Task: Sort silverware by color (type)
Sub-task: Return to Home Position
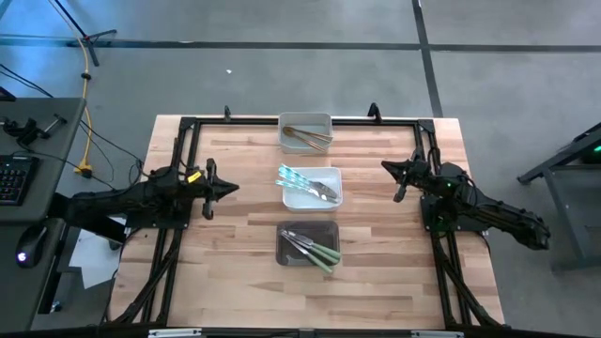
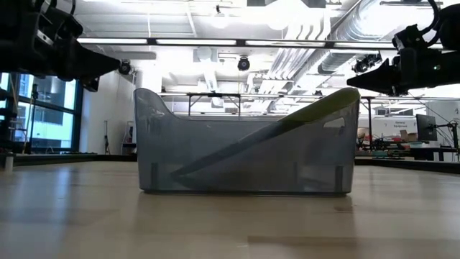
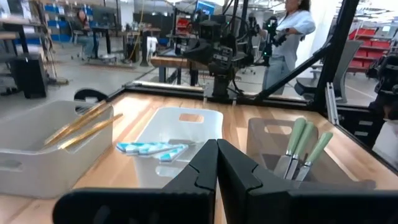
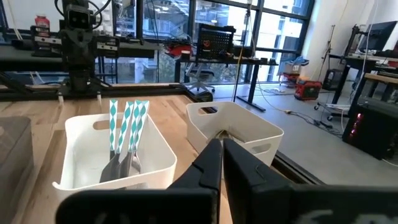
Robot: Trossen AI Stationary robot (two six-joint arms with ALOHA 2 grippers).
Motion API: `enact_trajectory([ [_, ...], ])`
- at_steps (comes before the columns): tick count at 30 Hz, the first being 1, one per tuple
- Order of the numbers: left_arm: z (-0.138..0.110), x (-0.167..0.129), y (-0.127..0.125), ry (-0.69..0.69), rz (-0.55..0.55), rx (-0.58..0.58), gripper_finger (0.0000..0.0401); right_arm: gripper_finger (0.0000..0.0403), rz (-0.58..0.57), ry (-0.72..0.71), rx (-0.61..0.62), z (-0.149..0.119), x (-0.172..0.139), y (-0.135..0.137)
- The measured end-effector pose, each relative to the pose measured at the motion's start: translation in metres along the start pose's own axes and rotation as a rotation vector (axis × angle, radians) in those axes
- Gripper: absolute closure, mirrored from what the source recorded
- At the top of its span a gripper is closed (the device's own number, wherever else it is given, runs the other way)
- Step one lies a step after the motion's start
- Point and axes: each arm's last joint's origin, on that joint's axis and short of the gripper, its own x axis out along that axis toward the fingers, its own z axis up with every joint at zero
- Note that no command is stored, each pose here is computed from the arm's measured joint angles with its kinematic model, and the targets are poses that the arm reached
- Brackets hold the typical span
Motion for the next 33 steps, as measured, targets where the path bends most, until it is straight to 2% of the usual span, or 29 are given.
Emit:
enact_trajectory([
  [14, -0.0011, 0.0007, 0.0002, 0.012, 0.002, -0.047, 0.0401, 0.0403, 0.003, 0.000, -0.001, 0.0000, 0.0000, 0.0001],
  [33, -0.0011, 0.0007, 0.0002, 0.012, 0.002, -0.047, 0.0401, 0.0402, 0.003, 0.000, -0.002, -0.0002, 0.0000, 0.0001],
])
